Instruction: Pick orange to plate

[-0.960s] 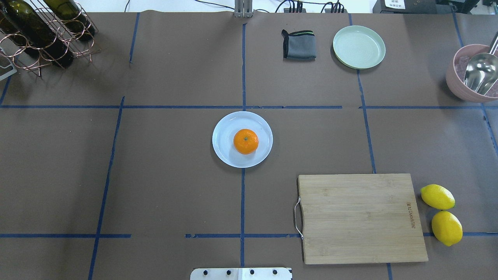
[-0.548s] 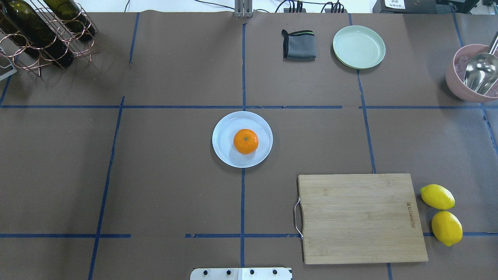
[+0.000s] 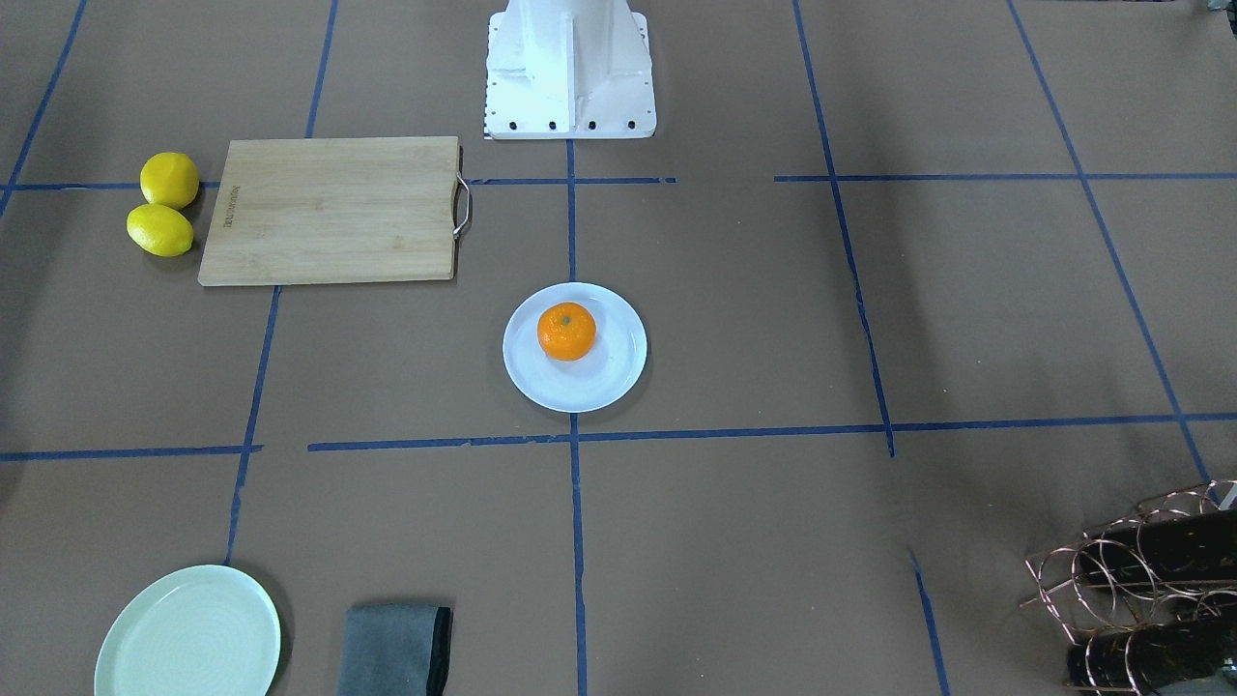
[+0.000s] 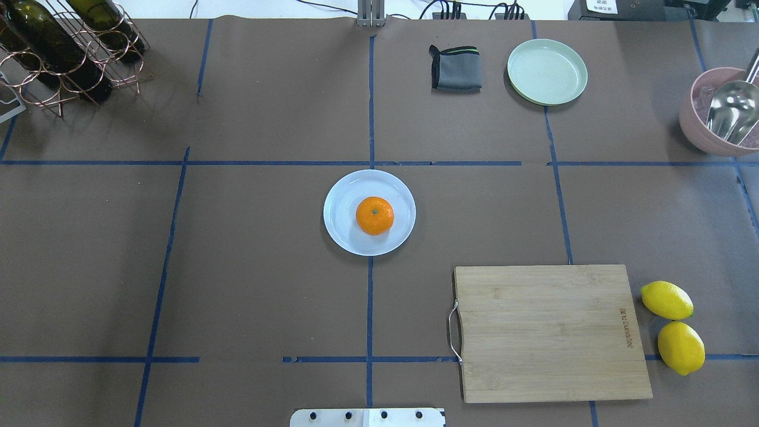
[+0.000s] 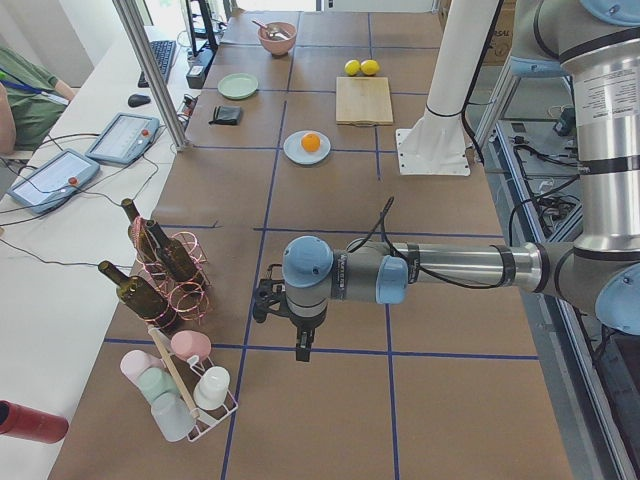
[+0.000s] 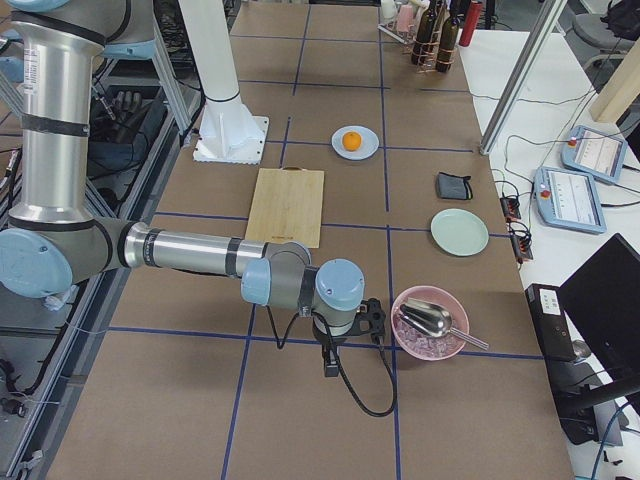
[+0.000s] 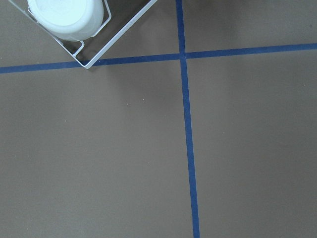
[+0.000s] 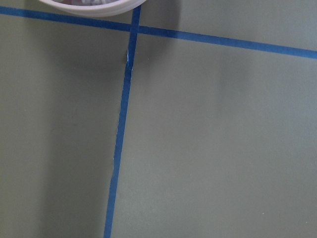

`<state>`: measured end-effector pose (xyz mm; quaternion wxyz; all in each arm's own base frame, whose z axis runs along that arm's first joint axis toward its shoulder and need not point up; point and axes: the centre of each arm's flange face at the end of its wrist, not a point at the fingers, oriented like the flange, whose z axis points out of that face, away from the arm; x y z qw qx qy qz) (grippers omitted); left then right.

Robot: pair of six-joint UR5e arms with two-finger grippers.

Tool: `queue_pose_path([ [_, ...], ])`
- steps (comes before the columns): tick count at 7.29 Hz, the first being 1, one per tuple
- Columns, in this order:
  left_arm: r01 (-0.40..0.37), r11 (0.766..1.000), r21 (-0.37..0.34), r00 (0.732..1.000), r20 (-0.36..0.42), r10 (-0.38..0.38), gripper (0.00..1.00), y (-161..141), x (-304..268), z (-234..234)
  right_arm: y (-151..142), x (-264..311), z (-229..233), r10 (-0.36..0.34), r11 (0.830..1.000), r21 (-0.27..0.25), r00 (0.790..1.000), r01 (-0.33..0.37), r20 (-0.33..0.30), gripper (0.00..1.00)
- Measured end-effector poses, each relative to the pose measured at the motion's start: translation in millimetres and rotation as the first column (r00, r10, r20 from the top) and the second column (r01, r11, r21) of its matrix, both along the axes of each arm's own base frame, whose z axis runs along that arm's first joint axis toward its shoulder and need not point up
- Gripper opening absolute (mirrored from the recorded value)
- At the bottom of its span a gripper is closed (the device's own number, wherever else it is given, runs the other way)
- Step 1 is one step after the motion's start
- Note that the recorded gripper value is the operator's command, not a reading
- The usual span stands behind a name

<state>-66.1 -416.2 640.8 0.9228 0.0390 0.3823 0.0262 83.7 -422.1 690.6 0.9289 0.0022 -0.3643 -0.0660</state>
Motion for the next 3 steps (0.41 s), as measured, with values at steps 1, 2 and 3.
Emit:
queue_pose_path([
  [1, 0.000, 1.000, 0.000, 1.000, 0.000, 0.000, 1.00, 0.0, 0.0, 0.0, 0.3, -0.4, 0.3, -0.001, 1.000, -0.001, 1.000, 0.001, 0.000, 1.00],
  [2, 0.000, 1.000, 0.000, 1.000, 0.000, 0.000, 1.00, 0.0, 0.0, 0.0, 1.0, -0.7, 0.9, -0.002, 1.000, -0.002, 1.000, 0.002, 0.000, 1.00],
  [3, 0.000, 1.000, -0.001, 1.000, 0.001, 0.000, 1.00, 0.0, -0.1, 0.4, 2.0, -0.8, 1.7, -0.003, 1.000, -0.003, 1.000, 0.003, 0.000, 1.00],
])
